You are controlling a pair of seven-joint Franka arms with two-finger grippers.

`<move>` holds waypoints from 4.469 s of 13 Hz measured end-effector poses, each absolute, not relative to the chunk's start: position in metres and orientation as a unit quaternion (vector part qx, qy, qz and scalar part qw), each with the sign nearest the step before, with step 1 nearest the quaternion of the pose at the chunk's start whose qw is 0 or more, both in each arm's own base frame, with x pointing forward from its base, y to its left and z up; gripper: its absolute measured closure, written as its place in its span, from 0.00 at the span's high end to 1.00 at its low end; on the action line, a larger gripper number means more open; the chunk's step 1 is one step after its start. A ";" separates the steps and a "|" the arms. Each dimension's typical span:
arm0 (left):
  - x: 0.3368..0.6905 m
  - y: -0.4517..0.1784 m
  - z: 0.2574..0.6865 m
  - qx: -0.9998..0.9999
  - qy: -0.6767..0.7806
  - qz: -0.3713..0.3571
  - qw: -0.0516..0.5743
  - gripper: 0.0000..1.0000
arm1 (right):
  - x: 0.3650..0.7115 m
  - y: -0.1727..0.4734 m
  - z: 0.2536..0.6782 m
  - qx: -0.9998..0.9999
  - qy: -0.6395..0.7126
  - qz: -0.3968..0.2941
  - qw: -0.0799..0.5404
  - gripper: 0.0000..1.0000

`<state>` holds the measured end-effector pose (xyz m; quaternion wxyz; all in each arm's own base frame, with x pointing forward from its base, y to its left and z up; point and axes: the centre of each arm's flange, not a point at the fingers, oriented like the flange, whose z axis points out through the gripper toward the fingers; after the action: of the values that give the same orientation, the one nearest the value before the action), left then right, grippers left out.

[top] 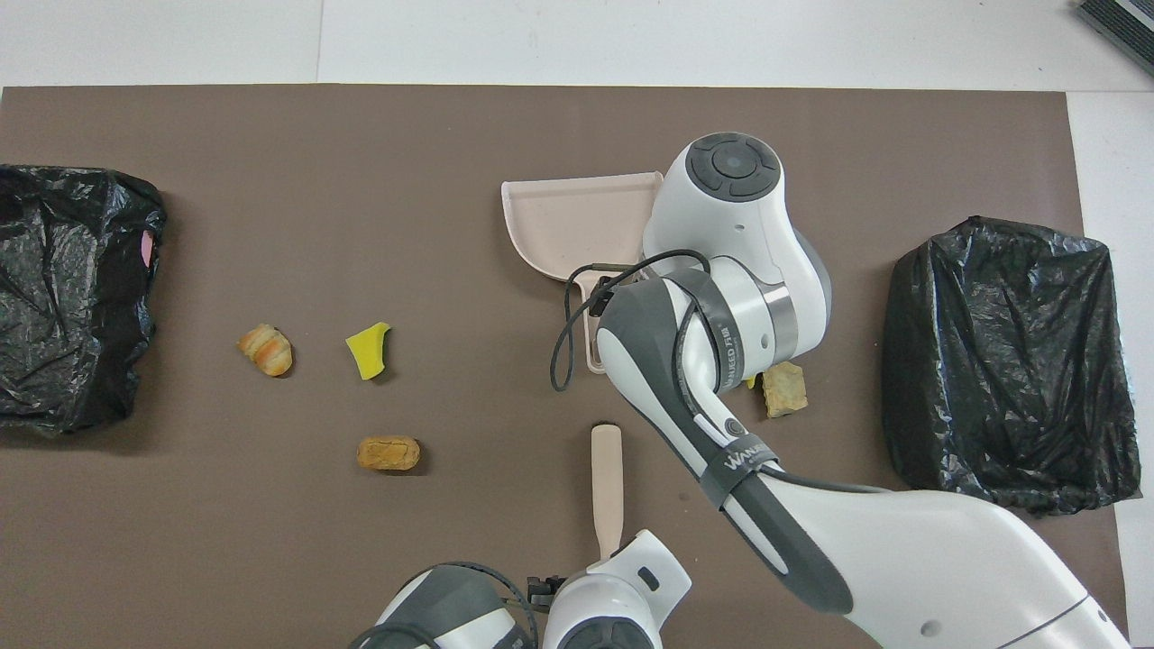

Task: Sweep and dump trash in bin

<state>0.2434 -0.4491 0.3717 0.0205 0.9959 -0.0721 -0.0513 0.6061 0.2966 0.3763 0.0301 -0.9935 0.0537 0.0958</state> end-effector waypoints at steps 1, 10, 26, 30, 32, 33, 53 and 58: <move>0.245 -0.450 0.365 0.995 -0.071 -0.061 0.025 1.00 | 0.605 0.300 0.375 -0.993 0.052 0.096 0.032 1.00; 0.235 -0.458 0.352 0.993 -0.076 -0.082 0.029 0.79 | 0.596 0.344 0.359 -0.996 0.028 0.075 0.043 1.00; 0.223 -0.464 0.350 0.992 -0.089 -0.088 0.027 0.46 | 0.620 0.301 0.381 -0.990 0.062 0.091 0.085 0.32; 0.221 -0.463 0.348 0.991 -0.091 -0.091 0.023 0.27 | 0.639 0.210 0.451 -0.985 0.096 0.075 0.121 0.32; 0.223 -0.460 0.348 0.991 -0.089 -0.099 0.014 0.27 | 0.631 0.192 0.477 -0.991 0.029 0.070 0.112 0.32; 0.226 -0.458 0.350 0.991 -0.086 -0.104 0.007 0.27 | 0.624 0.188 0.487 -0.993 -0.006 0.071 0.098 0.32; 0.475 -0.077 0.423 0.988 0.041 -0.117 -0.095 0.27 | 0.514 0.173 0.442 -0.810 -0.579 0.092 0.009 0.32; 0.482 -0.007 0.403 0.989 0.075 -0.104 -0.069 0.27 | 0.519 0.168 0.415 -0.782 -0.613 0.111 0.008 0.32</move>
<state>0.4825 -0.0072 0.4031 -0.0693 0.9893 0.0754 -0.1042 0.5187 0.1683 0.4145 0.0077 -0.7821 -0.6131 0.1112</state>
